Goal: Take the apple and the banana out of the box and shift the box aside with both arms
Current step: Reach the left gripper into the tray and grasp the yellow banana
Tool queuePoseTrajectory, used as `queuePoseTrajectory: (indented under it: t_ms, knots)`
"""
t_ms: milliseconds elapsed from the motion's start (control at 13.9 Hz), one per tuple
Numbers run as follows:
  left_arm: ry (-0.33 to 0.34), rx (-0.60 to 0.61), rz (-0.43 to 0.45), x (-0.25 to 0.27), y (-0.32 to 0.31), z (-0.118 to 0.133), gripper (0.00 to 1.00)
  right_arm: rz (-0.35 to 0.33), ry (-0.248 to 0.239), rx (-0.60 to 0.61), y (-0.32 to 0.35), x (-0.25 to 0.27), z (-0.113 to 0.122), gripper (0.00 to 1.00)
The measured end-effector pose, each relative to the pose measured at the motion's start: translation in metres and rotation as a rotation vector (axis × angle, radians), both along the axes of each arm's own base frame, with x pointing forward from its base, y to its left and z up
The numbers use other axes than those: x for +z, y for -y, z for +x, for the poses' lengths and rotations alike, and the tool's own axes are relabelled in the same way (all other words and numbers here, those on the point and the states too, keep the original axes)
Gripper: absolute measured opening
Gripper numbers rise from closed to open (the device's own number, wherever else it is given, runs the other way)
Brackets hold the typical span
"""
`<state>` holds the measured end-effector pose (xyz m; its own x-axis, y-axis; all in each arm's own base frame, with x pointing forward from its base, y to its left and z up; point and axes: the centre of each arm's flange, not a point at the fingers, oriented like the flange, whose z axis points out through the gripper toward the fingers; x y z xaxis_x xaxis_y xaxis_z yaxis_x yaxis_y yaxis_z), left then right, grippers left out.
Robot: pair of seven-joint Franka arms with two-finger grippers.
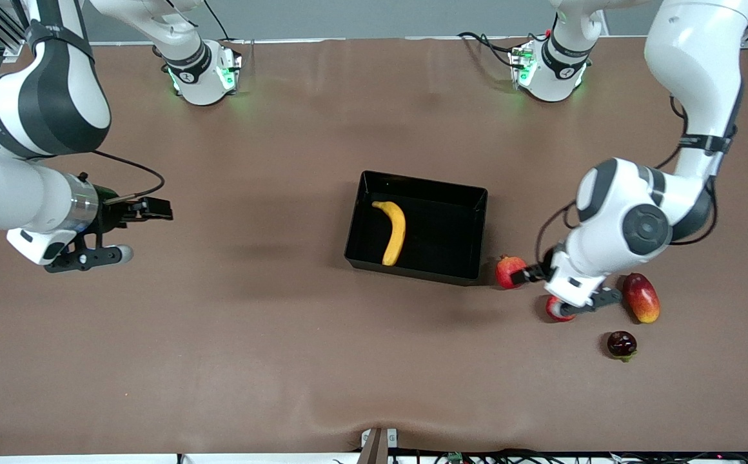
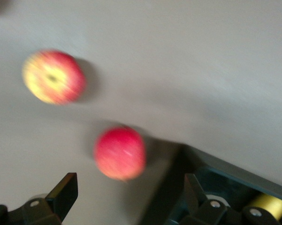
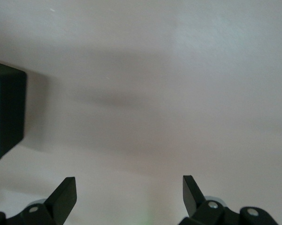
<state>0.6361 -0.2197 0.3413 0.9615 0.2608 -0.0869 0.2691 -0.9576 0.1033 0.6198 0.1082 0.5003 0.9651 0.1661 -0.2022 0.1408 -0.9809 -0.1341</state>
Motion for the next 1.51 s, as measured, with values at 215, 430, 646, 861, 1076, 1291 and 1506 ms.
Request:
queuePoseTrajectory:
  t_ms: [215, 430, 646, 861, 1076, 1291, 1506]
  knots:
    - [-0.024, 0.000, -0.011, 0.001, 0.097, -0.041, 1.00, 0.017, 0.074, 0.059, -0.044, 0.007, 0.000, 1.00]
    - [-0.017, -0.020, 0.034, -0.017, 0.181, -0.088, 1.00, 0.025, 0.113, 0.093, -0.070, 0.011, -0.002, 1.00]
    - [0.053, -0.075, 0.066, -0.053, 0.235, -0.117, 1.00, 0.030, 0.138, 0.102, -0.081, 0.012, -0.003, 1.00]
    - [0.129, -0.141, 0.007, -0.092, 0.263, -0.127, 1.00, 0.042, 0.208, 0.072, -0.096, 0.011, 0.001, 1.00]
    - [0.170, -0.211, 0.011, -0.128, 0.271, -0.133, 1.00, 0.049, 0.238, 0.070, -0.107, 0.004, 0.000, 1.00]
    - [0.187, -0.251, 0.040, -0.143, 0.270, -0.134, 0.87, 0.049, 0.244, 0.010, -0.110, 0.001, -0.002, 1.00]
    - [0.194, -0.256, 0.040, -0.142, 0.270, -0.132, 0.53, 0.056, 0.273, -0.094, -0.134, -0.003, -0.018, 1.00]
